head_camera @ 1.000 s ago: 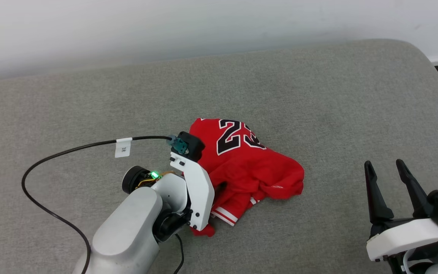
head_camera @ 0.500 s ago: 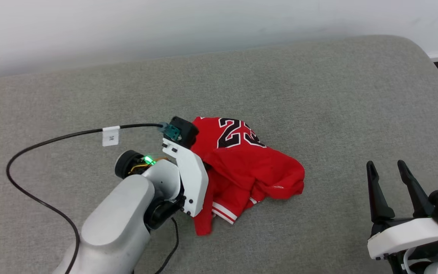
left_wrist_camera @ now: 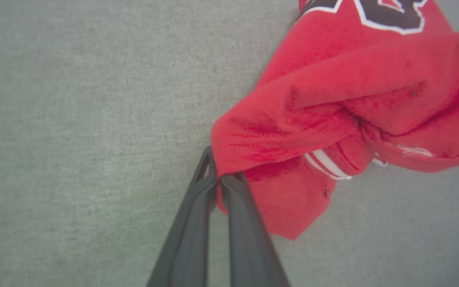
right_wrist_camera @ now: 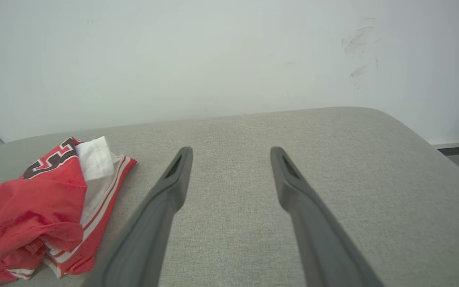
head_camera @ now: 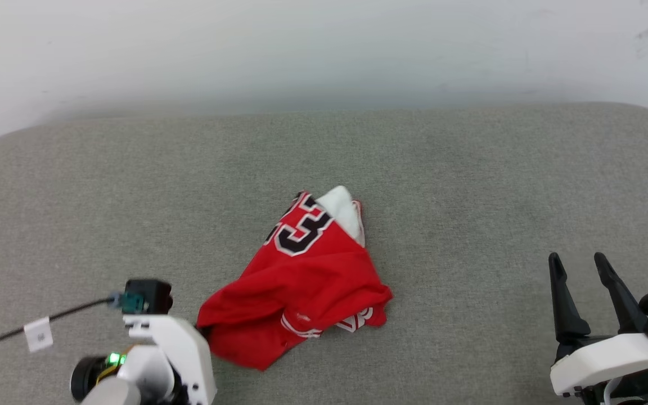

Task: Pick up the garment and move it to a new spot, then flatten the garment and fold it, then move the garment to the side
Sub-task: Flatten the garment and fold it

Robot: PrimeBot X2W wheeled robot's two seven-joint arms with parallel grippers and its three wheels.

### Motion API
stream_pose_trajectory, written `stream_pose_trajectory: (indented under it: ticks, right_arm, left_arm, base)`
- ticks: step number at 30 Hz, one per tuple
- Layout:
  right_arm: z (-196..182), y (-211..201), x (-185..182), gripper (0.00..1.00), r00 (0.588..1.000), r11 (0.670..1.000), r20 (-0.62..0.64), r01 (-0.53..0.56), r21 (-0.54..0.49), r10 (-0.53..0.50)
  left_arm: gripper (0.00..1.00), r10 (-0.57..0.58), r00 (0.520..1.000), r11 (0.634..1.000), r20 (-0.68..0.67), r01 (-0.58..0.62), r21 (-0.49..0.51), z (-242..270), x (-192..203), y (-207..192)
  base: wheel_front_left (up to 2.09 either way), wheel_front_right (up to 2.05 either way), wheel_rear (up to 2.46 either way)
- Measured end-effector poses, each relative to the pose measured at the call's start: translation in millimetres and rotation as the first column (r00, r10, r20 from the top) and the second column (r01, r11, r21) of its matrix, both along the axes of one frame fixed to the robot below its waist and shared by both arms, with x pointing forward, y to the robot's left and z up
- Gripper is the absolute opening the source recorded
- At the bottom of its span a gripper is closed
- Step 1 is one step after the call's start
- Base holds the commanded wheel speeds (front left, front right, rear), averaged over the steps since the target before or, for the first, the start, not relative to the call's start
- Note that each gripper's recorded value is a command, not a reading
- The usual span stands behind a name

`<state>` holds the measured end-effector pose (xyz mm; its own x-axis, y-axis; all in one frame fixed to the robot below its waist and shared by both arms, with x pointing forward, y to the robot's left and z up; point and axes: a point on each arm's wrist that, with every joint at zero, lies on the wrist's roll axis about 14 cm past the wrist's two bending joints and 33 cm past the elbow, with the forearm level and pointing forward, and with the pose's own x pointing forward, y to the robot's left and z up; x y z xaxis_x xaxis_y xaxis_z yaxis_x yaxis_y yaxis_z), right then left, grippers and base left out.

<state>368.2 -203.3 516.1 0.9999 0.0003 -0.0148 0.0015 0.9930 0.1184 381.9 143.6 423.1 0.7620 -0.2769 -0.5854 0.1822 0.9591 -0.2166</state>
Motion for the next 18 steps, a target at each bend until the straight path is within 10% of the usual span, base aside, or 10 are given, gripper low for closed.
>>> stream_pose_trajectory:
  ticks: [6, 7, 8, 18]
  right_arm:
    - [6, 9, 0, 1.00, 1.000, 1.000, 0.012, -0.029, -0.007, 0.029]
    - [8, 10, 0, 1.00, 0.999, 0.999, 0.014, -0.031, -0.008, 0.031]
    - [9, 10, -1, 1.00, 0.999, 0.999, 0.018, -0.032, -0.010, 0.032]
    - [20, 11, -13, 1.00, 0.999, 0.999, 0.031, -0.037, -0.029, 0.038]
  left_arm:
    - [0.10, 0.112, 0.976, 0.991, -0.188, -0.124, -0.051, -48, -69, 17]
    - [0.82, 0.118, 0.975, 0.989, -0.190, -0.131, -0.062, -49, -72, 16]
    - [1.00, 0.124, 0.975, 0.988, -0.182, -0.139, -0.073, -47, -72, 14]
    - [1.00, 0.157, 0.957, 0.986, 0.245, -0.137, -0.097, 26, -34, 6]
  base:
    - [0.00, 0.00, 0.00]
    - [0.00, 0.00, 0.00]
    - [0.00, 0.00, 0.00]
    - [0.00, 0.00, 0.00]
